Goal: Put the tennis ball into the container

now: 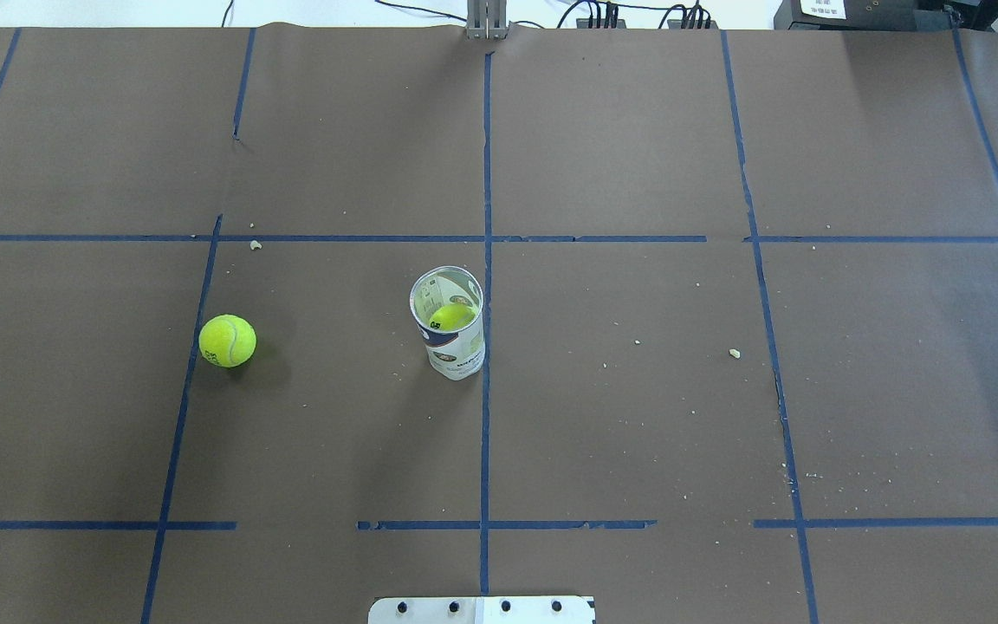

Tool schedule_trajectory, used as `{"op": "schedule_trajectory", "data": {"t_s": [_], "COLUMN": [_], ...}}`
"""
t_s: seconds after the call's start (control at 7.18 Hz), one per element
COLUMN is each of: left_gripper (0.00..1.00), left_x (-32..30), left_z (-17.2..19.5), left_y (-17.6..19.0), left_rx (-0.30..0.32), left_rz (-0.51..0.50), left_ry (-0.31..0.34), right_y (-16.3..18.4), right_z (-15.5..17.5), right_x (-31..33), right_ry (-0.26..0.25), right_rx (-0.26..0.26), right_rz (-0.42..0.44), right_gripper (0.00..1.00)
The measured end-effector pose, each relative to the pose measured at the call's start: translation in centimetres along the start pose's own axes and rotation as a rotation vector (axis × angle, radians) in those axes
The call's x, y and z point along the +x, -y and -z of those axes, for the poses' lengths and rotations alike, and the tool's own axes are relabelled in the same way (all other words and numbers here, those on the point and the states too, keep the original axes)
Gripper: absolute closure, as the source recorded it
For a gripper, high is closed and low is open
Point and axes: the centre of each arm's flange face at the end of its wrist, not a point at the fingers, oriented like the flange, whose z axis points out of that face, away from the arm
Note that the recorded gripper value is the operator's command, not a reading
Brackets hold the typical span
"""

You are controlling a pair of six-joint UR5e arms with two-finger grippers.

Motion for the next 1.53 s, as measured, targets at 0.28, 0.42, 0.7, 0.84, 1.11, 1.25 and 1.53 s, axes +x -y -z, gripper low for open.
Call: {"op": "schedule_trajectory", "data": {"t_s": [0.28, 0.42, 0.7, 0.84, 1.11, 1.25, 1.53], "left_gripper": [0.00, 0.00, 0.00, 0.00, 0.00, 0.00, 0.00], "left_x": [0.2, 0.4, 1.2, 2.1, 3.2, 3.9, 8.3], "left_z": [0.3, 0.5, 1.6, 3.1, 4.9, 5.7, 6.6], "left_y": [0.1, 0.3, 2.2, 4.5, 7.1, 7.7, 9.2], "left_rx": [0.005, 0.008, 0.038, 0.082, 0.129, 0.150, 0.191], "left_rz": [-0.005, -0.009, -0.043, -0.086, -0.130, -0.151, -0.160], "left_ry": [0.002, 0.007, 0.036, 0.055, 0.071, 0.074, 0.065], "right_y": [0.0, 0.0, 0.0, 0.0, 0.0, 0.0, 0.0], "right_z": [0.0, 0.0, 0.0, 0.0, 0.0, 0.0, 0.0], "right_x": [0.0, 0.0, 0.0, 0.0, 0.0, 0.0, 0.0], "right_ry": [0.000, 0.000, 0.000, 0.000, 0.000, 0.000, 0.000], "right_rx": [0.000, 0.000, 0.000, 0.000, 0.000, 0.000, 0.000], "right_rz": [0.000, 0.000, 0.000, 0.000, 0.000, 0.000, 0.000], "right_gripper": [0.00, 0.00, 0.00, 0.00, 0.00, 0.00, 0.00]}}
